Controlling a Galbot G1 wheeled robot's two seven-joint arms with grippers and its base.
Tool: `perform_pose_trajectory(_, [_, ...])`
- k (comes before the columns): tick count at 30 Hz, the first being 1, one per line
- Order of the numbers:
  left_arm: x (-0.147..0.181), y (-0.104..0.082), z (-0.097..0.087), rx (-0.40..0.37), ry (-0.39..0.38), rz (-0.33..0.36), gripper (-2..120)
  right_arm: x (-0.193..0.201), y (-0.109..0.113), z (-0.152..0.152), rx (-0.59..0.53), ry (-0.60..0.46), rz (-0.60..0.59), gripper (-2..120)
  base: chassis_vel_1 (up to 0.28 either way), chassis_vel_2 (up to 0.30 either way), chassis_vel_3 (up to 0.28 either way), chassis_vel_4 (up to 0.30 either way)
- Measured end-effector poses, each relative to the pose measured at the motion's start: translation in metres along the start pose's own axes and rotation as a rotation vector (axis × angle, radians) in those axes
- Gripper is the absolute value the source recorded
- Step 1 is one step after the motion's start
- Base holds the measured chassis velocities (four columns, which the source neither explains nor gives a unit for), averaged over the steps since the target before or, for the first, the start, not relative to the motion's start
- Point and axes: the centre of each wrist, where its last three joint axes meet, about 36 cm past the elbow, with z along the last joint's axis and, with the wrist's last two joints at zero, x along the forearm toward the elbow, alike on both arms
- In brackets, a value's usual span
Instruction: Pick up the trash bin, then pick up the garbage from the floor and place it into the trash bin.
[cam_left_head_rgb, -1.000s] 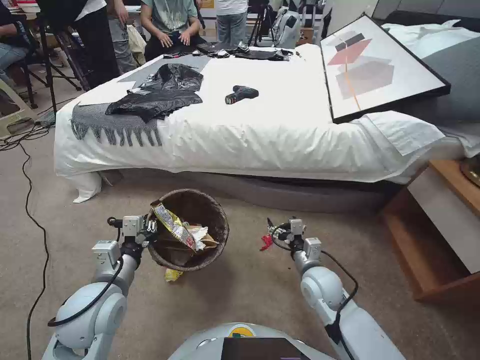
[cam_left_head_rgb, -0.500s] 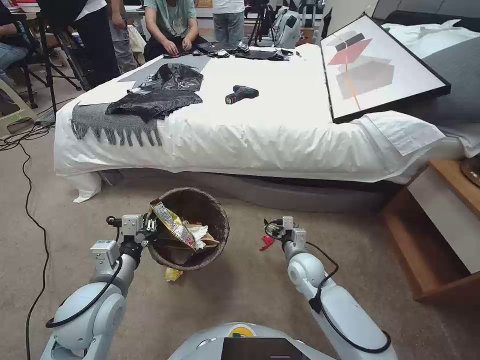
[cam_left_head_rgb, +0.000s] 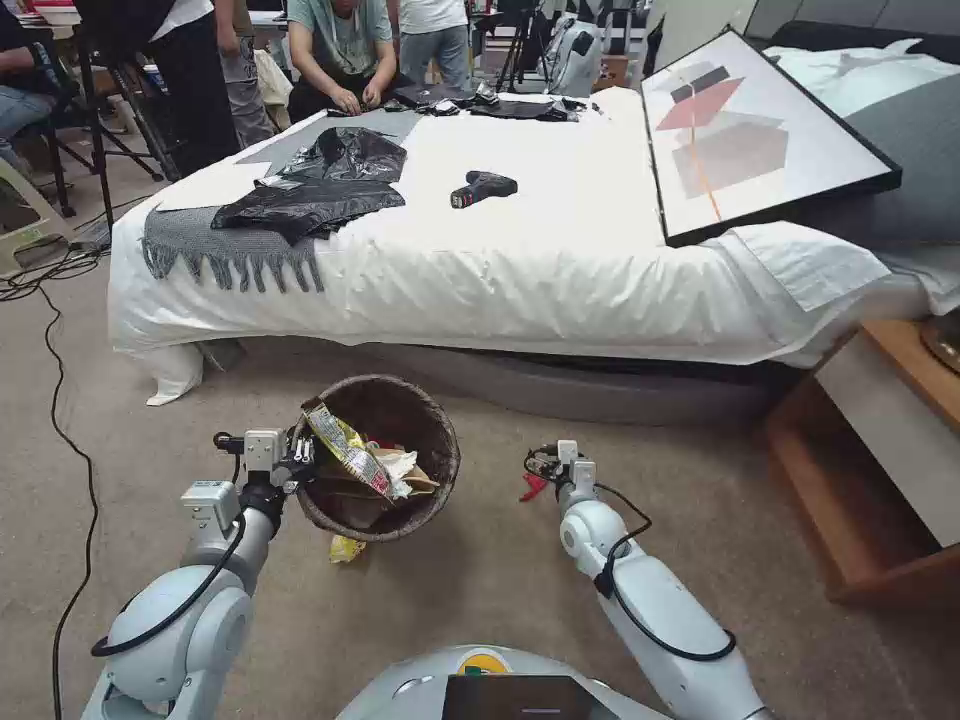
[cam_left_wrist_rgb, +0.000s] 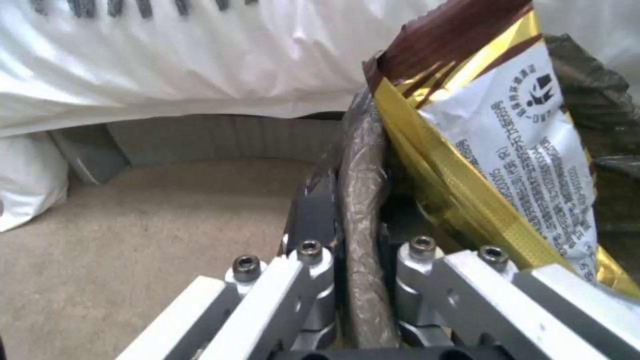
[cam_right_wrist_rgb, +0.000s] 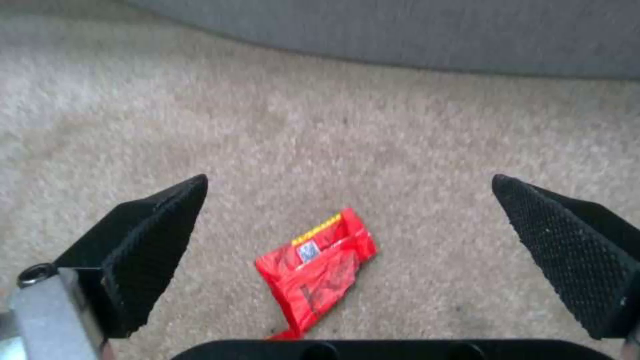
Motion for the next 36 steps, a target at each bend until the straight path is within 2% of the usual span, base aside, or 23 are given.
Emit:
perform_pose_trajectory(16, [0.001, -0.002, 0.000, 0.002, -0.001, 0.004, 5, -0.036, 0.017, 0.045, 0.074, 0.065, -0.003, 100, 0.000, 0.000, 0.000, 0.000])
perform_pose_trajectory(25, [0.003, -0.003, -0.001, 0.003, -0.003, 0.003, 5, -0.048, 0.028, 0.055, 0.092, 0.079, -0.008, 100, 0.000, 0.000, 0.000, 0.000])
perform_pose_trajectory(36, [0.003, -0.003, -0.001, 0.002, -0.005, 0.002, 5, -0.056, 0.022, 0.061, 0.079, 0.090, -0.002, 100, 0.000, 0.000, 0.000, 0.000])
